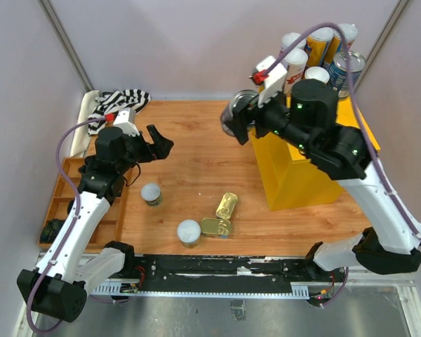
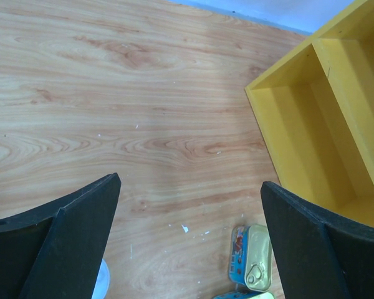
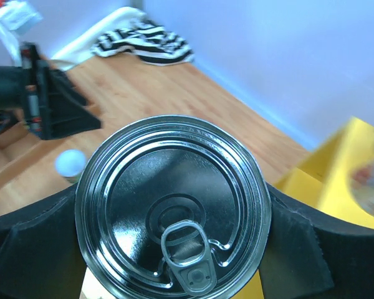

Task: Place and organize the canned foods onto the counter
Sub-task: Pick up the canned food from the center of the board, then place the canned food on the counter.

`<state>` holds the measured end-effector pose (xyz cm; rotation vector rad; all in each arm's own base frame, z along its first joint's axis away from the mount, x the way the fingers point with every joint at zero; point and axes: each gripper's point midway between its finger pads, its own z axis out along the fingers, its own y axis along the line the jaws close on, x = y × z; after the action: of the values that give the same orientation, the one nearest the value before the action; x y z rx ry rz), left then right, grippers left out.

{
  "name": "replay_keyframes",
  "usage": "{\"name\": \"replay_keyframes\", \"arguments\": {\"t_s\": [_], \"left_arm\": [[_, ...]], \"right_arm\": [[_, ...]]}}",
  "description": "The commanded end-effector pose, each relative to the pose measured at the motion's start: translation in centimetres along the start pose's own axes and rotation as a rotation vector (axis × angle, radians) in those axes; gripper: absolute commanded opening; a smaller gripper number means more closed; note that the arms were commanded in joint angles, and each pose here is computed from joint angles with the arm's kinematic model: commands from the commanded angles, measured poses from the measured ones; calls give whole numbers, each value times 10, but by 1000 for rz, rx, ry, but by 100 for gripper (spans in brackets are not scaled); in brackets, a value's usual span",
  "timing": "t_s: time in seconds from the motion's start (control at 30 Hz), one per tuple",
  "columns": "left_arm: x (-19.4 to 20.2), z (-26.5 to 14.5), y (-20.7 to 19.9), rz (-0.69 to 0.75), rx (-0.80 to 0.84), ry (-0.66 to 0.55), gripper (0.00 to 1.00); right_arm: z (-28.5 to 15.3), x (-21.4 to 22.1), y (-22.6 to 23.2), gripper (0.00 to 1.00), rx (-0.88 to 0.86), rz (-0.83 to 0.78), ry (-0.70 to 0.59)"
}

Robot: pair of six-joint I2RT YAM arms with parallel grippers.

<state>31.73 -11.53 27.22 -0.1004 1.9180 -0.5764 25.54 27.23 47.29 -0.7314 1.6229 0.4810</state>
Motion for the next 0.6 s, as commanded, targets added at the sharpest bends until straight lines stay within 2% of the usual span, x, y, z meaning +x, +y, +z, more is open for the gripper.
{"name": "replay_keyframes", "arguments": {"t_s": [0.0,0.27,0.57], "left_arm": [[-5,0,-8,20,43,4,100],[2,6,-17,20,102,34,100],[10,10,-17,31,120,63,100]], "right_arm": [[-51,-25,-64,1,250,-30,-58],[-124,4,-154,1,594,43,32],[-153,35,-211,2,780,197,108]]}}
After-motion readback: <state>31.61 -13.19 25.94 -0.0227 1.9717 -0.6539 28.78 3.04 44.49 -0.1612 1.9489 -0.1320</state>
